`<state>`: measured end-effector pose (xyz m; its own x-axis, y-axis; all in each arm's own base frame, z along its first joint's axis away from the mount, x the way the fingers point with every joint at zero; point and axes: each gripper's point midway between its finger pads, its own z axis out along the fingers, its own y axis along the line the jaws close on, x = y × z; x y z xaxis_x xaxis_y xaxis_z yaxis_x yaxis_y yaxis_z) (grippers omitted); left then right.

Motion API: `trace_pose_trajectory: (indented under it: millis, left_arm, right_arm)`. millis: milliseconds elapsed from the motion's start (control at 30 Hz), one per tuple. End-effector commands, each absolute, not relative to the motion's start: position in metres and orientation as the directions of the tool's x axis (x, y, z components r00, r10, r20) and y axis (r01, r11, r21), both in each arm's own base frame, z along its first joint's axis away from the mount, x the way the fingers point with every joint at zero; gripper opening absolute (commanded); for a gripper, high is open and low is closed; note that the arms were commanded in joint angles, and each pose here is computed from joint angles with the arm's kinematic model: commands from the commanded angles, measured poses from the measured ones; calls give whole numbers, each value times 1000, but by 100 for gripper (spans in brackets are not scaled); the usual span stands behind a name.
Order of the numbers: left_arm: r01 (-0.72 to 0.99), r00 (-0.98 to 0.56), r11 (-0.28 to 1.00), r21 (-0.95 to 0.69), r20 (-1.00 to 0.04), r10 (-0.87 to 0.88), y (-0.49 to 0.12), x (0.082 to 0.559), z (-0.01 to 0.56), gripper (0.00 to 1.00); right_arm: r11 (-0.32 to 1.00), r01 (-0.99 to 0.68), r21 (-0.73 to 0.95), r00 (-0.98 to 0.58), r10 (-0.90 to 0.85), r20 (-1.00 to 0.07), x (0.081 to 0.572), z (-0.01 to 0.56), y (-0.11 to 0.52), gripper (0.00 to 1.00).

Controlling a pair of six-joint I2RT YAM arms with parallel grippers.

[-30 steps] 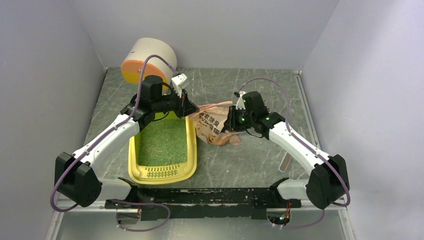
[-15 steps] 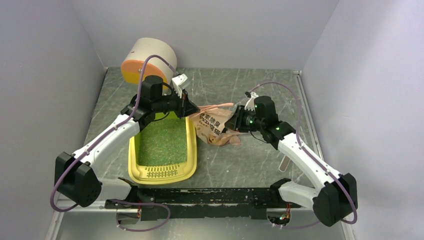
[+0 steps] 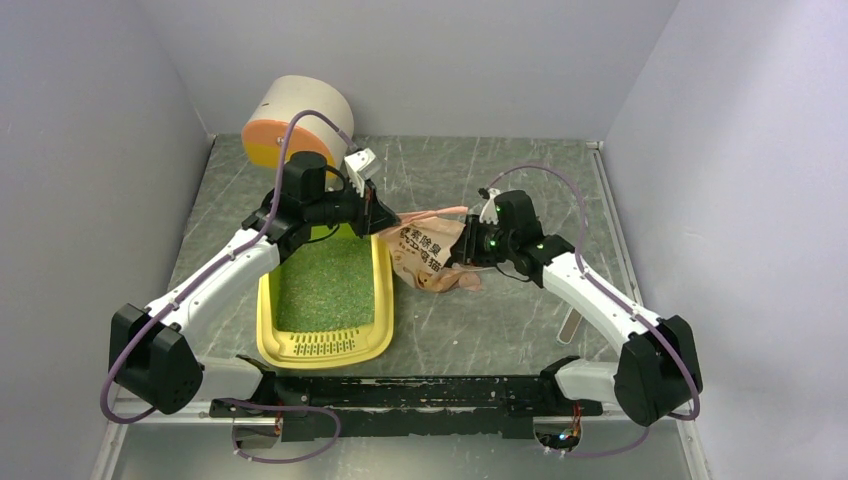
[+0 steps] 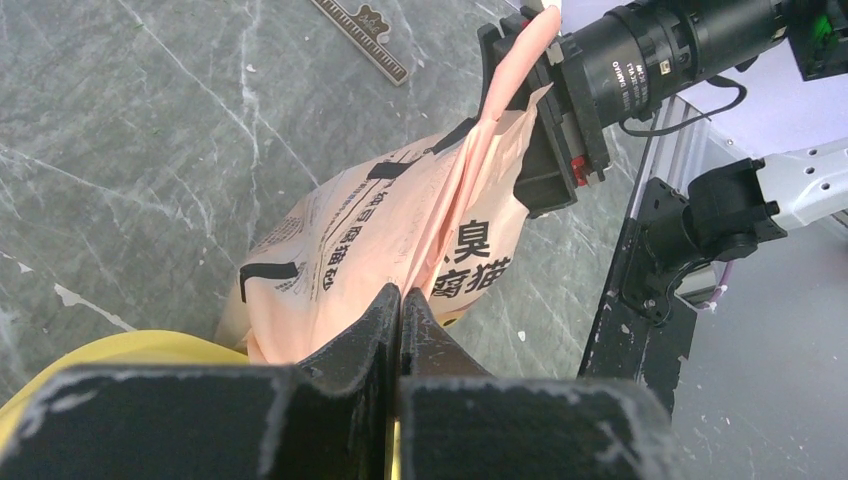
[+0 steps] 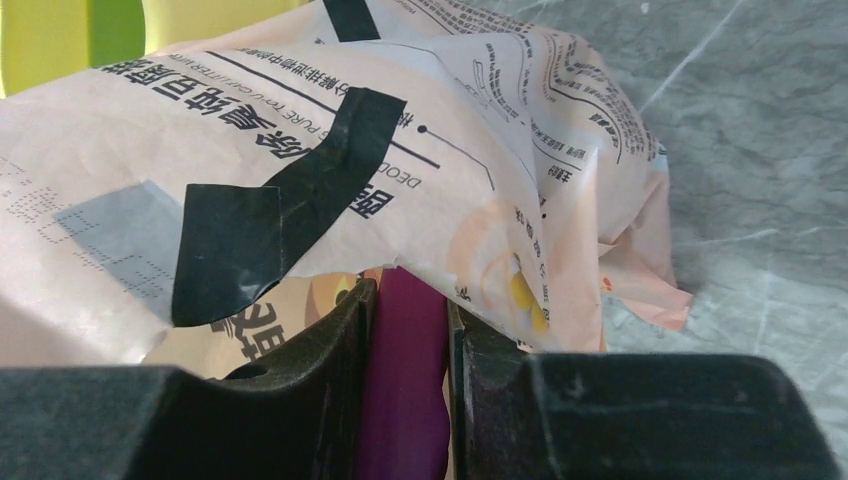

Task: Fill the litter box with clean litter
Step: 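Scoop the cat litter from the cat litter bag.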

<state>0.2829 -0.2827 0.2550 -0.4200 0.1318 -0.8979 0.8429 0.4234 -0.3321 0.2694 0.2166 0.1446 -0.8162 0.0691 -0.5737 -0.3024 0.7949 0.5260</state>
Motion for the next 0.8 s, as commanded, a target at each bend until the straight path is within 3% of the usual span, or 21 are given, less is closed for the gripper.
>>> trace_pose_trajectory:
  millis: [0,400,567,767]
  left_arm:
    - [860,-406,387,-332,-906,124,-288,276,260,5]
    - [860,-411,382,-337,-902,131,-293,277,260,5]
    - [861,-407,382,-337,-906,119,-293,278,262,5]
    - [860,-403,382,-337,-909,107,-295,280,263,5]
  right_arm:
    - [665,-349,660,-827,113,-551,260,161,245,0]
    - [551,-338,763,-780,289,-555,266,205,240,0]
    - [768,-283,574,-750,196,-632,274,198,203,0]
    - [876,-236,421,-770,95,-631,270,187,176,0]
